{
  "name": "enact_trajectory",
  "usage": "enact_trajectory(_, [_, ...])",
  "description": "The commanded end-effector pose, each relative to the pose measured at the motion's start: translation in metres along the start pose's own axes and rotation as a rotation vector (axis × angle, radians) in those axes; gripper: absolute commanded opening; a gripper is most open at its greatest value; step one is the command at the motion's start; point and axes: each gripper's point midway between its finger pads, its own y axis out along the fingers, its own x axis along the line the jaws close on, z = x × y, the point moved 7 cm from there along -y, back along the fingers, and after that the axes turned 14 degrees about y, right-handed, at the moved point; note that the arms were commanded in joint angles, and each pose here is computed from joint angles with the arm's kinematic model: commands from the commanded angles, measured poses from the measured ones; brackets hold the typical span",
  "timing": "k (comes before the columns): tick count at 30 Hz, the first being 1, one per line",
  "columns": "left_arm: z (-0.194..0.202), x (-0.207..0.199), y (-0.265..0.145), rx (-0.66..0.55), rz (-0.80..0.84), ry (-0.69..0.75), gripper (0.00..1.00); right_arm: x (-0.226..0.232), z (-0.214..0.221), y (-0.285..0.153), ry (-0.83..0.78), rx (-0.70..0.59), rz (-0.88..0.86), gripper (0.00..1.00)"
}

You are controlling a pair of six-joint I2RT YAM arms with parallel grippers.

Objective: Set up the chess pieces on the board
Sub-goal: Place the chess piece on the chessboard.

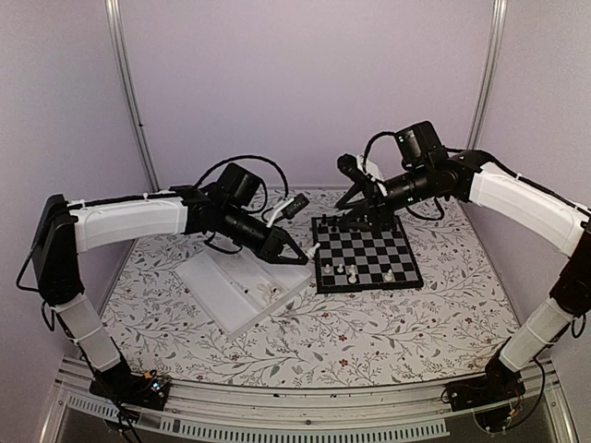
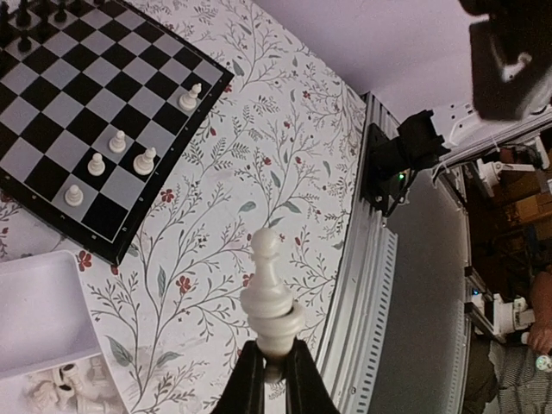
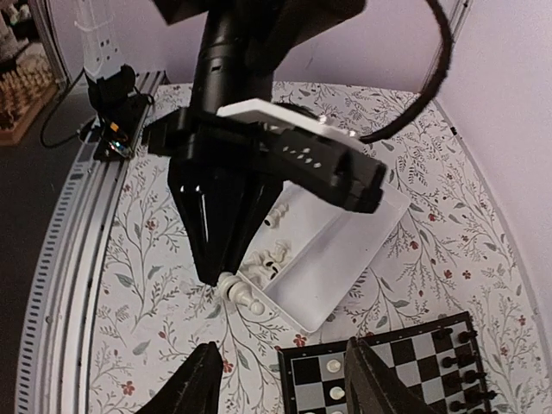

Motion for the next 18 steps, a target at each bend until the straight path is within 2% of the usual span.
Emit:
enact_trajectory(1, [-0.013,-0.01,0.008,-0.167,-0.111,0.183,0.01,-0.01,0.003,0.001,0.34,-0.08,-0.263,0.52])
enact_trajectory(6, [-0.008,-0.01,0.019,-0.249,-0.152,0.259,0.0,-0.01,0.023,0.02,0.485,-0.045,-0.401,0.52])
enact_trajectory(18, [-0.011,-0.012,0.026,-0.246,-0.149,0.316,0.0,-0.018,0.044,0.044,0.601,0.005,-0.471,0.51])
